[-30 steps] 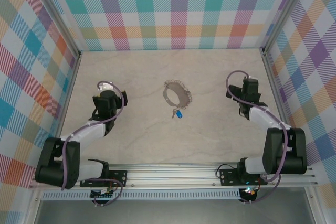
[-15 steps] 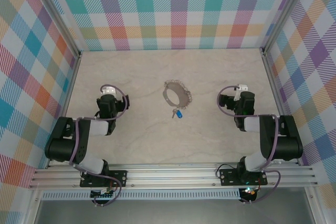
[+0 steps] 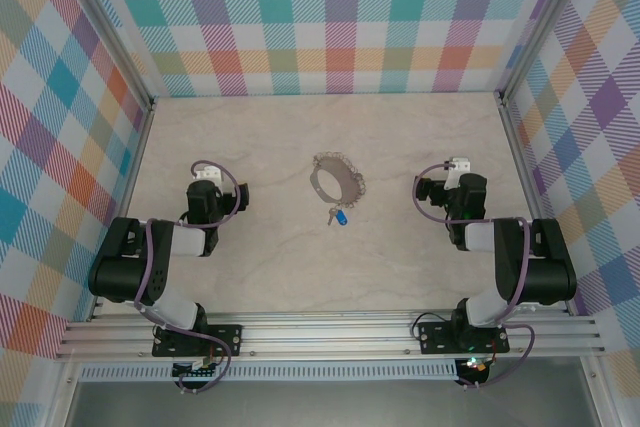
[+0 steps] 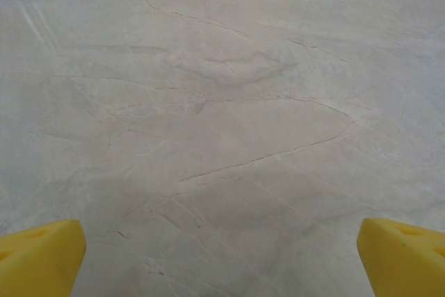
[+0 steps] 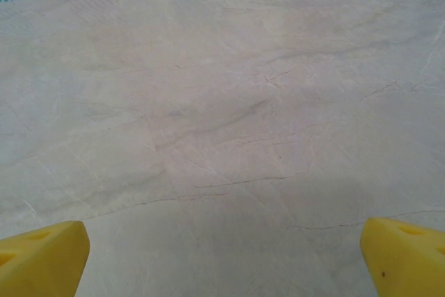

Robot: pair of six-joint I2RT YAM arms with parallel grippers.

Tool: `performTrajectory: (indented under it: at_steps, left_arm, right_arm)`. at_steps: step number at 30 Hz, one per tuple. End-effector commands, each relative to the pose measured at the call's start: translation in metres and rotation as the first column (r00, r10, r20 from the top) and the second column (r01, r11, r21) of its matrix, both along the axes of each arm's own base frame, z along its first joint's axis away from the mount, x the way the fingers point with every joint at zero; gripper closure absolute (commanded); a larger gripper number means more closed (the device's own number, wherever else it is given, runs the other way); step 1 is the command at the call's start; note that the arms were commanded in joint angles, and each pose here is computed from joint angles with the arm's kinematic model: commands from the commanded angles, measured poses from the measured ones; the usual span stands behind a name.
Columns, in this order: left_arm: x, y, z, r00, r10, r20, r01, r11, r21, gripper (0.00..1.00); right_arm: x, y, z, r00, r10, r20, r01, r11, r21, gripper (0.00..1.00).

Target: Put the keys on the keyring

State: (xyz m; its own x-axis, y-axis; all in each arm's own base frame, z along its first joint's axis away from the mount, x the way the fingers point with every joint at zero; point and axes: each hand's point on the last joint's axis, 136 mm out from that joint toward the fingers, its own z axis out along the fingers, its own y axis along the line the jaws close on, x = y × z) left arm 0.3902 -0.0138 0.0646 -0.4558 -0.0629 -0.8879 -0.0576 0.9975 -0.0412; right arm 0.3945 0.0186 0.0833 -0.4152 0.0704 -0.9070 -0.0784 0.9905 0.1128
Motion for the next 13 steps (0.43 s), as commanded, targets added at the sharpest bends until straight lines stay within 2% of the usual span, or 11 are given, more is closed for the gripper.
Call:
performTrajectory:
  at_steps: [1,13]
  left_arm:
    - [0.0095,0.0006,0.0137,0.999,-0.008,0.05,0.008,1.0,-0.005,0.0]
    - [0.0083,0.001,0.0141,0.999,-0.007,0.053,0.007,1.0,-0.003,0.0]
  right_arm:
    - [0.0025,0.0031,0.008,0.999,0.023,0.041,-0.022,1.0,-0.012,0.0]
    - [0.0028,0.0038,0.0078,0.999,0.023,0.04,-0.022,1.0,-0.021,0.0]
